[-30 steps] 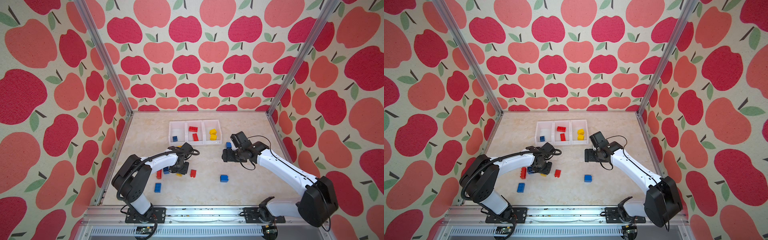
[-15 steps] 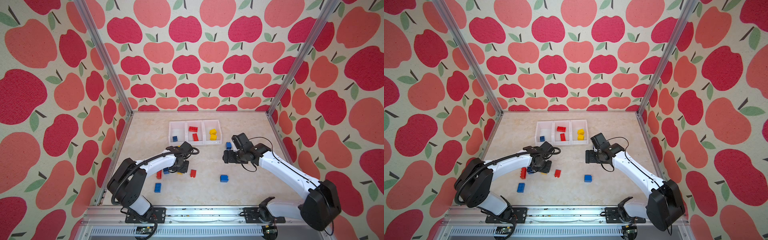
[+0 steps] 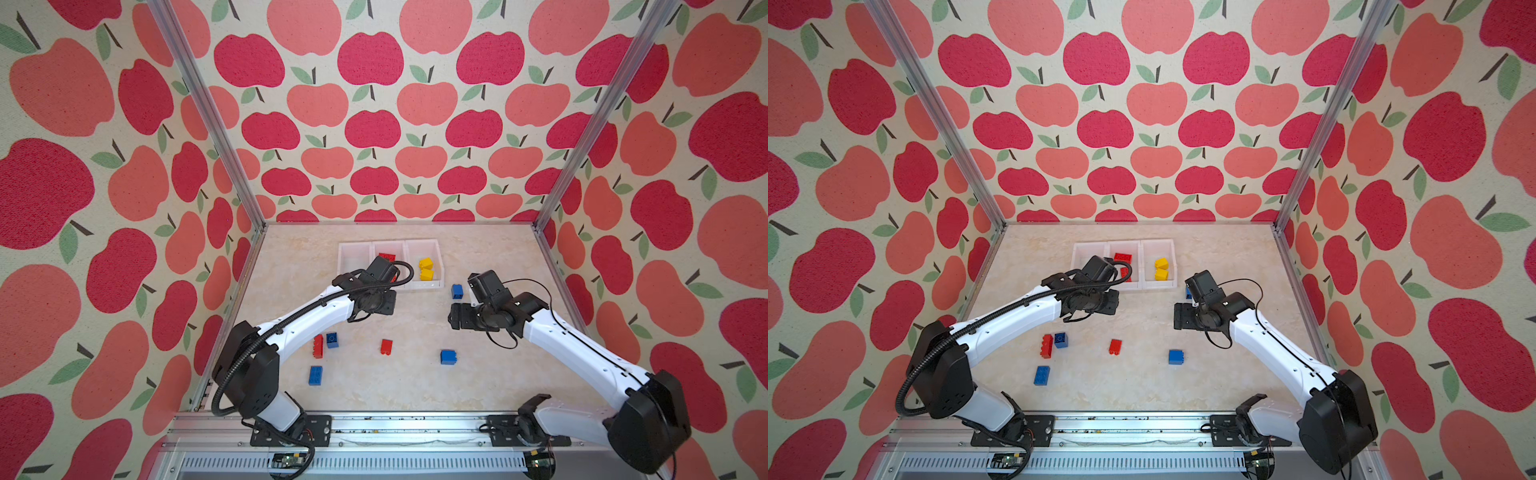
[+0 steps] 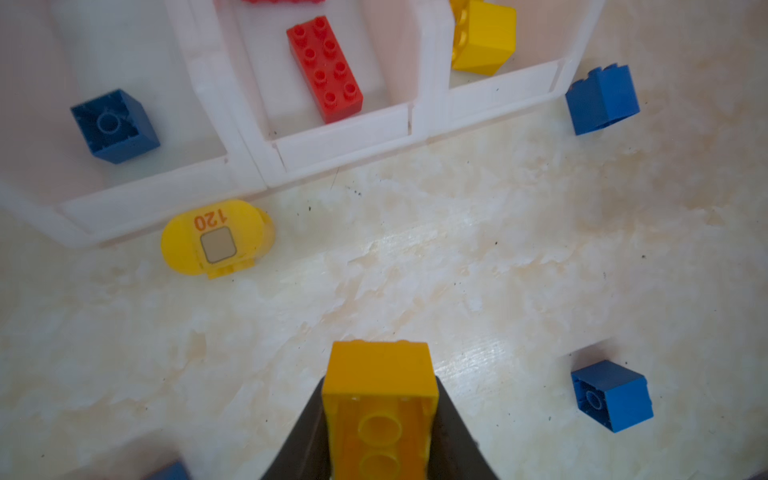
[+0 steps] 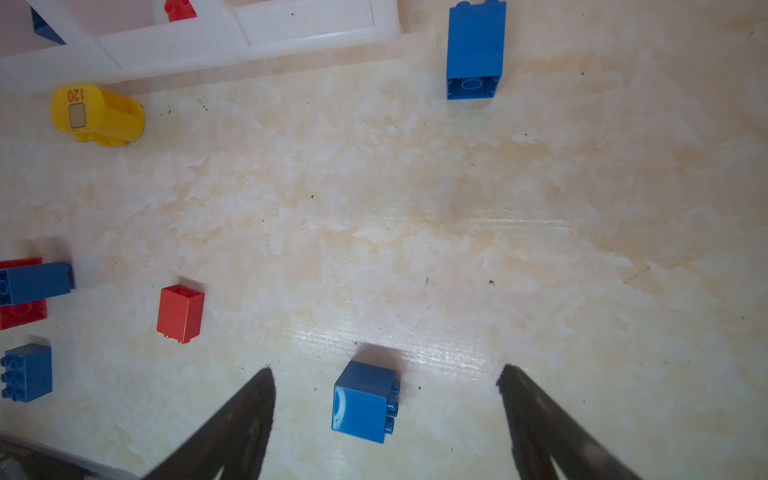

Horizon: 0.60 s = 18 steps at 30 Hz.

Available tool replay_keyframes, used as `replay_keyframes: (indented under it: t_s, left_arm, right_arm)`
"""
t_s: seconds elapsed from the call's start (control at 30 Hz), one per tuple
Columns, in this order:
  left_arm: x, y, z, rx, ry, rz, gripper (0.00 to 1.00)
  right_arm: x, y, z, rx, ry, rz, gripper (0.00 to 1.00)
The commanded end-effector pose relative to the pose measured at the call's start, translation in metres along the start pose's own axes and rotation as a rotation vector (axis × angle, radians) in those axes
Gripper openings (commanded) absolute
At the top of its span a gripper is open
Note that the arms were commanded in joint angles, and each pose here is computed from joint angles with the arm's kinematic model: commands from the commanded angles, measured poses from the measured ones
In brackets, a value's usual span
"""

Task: Sort the legos into containers by color
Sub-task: 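Carry the yellow brick with the left gripper into the yellow compartment and release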

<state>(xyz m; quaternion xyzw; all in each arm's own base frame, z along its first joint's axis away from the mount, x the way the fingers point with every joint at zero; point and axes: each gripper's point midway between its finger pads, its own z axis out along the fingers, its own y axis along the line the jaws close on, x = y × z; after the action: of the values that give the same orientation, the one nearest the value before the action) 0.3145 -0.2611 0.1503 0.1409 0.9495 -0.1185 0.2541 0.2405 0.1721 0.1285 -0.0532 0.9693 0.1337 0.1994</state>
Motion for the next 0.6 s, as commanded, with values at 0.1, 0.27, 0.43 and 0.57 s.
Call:
replay_keyframes:
  t_s: [0.1, 0.27, 0.43, 0.57]
  left_arm:
    - [-0.058, -0.037, 0.019, 0.069, -0.092, 0.084, 0.27]
    - [-0.09, -0.054, 0.041, 0.092, -0.136, 0.105, 0.27]
    - [-0.124, -0.059, 0.061, 0.092, -0.189, 0.086, 0.26]
    - [-0.148, -0.056, 0.081, 0.079, -0.218, 0.053, 0.26]
  right_arm:
    - [0.001, -0.003, -0.007, -0.007, -0.025, 0.038, 0.87]
    - [0.001, -0.005, -0.007, -0.009, -0.03, 0.044, 0.87]
    - [0.002, -0.007, -0.008, -0.008, -0.032, 0.05, 0.87]
    - [0.002, -0.009, -0.009, -0.006, -0.038, 0.056, 0.88]
